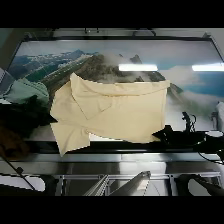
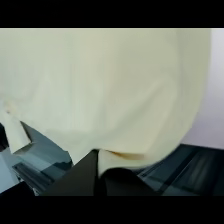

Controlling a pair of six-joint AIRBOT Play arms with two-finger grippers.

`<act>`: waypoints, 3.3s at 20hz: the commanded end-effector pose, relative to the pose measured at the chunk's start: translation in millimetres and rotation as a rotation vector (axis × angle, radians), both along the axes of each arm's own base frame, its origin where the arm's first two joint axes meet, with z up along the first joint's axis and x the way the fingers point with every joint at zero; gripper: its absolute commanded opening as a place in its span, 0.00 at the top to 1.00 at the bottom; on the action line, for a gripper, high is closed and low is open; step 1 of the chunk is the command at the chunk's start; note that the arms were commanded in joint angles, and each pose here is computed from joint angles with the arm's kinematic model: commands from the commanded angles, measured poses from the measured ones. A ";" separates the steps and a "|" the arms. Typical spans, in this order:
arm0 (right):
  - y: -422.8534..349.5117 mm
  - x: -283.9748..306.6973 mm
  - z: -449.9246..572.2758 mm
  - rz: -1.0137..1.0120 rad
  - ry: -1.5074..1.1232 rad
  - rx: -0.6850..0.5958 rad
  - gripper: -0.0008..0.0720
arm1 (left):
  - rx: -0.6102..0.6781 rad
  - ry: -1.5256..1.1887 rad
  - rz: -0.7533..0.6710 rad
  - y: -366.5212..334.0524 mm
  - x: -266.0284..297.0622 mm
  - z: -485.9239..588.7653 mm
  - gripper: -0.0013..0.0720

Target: Fold the shirts.

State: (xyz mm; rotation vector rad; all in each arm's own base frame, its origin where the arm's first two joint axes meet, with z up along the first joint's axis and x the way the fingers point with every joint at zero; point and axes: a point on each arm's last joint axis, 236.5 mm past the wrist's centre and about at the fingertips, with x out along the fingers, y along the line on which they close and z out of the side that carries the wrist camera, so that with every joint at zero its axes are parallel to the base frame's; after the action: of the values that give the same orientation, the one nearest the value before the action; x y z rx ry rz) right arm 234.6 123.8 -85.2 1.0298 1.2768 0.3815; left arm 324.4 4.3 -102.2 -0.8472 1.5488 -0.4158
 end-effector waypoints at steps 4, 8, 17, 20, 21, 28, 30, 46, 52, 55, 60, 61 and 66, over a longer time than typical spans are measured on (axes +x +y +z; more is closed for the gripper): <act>-1.2 44.1 146.9 0.033 -0.333 0.204 0.96 | -0.574 -0.584 0.072 -29.0 35.4 215.1 0.95; -34.7 65.6 351.1 -0.073 -0.916 0.287 0.96 | -0.802 -1.038 0.090 -35.3 9.3 376.1 0.95; -42.7 -12.7 594.4 -0.273 -1.679 -0.297 0.96 | -0.769 -1.915 -0.213 -95.4 -194.8 621.0 0.95; -42.0 -28.4 626.9 -0.337 -1.780 -0.452 0.96 | -0.625 -1.931 -0.158 -94.6 -196.0 639.2 0.95; -45.9 -26.0 626.7 -0.347 -1.774 -0.502 0.96 | -0.626 -1.918 -0.149 -90.3 -191.8 639.6 0.95; -102.5 63.0 495.9 -0.253 -1.350 -0.457 0.96 | -0.480 -1.353 -0.148 -89.4 -27.6 496.0 0.95; -112.7 91.1 423.9 -0.239 -1.187 -0.396 0.96 | -0.447 -1.188 -0.190 -107.9 19.1 436.2 0.95; -135.4 306.4 75.5 -0.308 -0.649 -0.108 0.96 | -0.370 -0.599 -0.096 -121.8 245.1 106.4 0.97; -127.8 272.1 26.8 -0.136 -0.495 -0.149 0.96 | -0.150 -0.347 -0.250 -100.3 198.9 41.1 0.97; -135.0 244.5 6.1 -0.054 -0.395 -0.174 0.96 | -0.141 -0.247 -0.313 -95.5 173.4 34.4 0.97; -135.8 220.7 -6.4 0.020 -0.320 -0.178 0.96 | -0.169 -0.157 -0.378 -100.4 148.5 38.1 0.97; -135.1 219.5 -7.1 0.027 -0.318 -0.180 0.96 | -0.175 -0.124 -0.376 -100.3 144.1 39.0 0.98; -128.2 213.8 -3.2 0.044 -0.304 -0.141 0.87 | -0.191 -0.030 -0.361 -100.4 132.4 43.6 0.75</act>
State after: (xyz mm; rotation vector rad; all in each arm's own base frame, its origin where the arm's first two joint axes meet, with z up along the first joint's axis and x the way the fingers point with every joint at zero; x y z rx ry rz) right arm 455.9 -9.4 -88.6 0.7814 1.0058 0.4326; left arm 465.2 -97.3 -60.2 -0.6663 1.5901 -0.8736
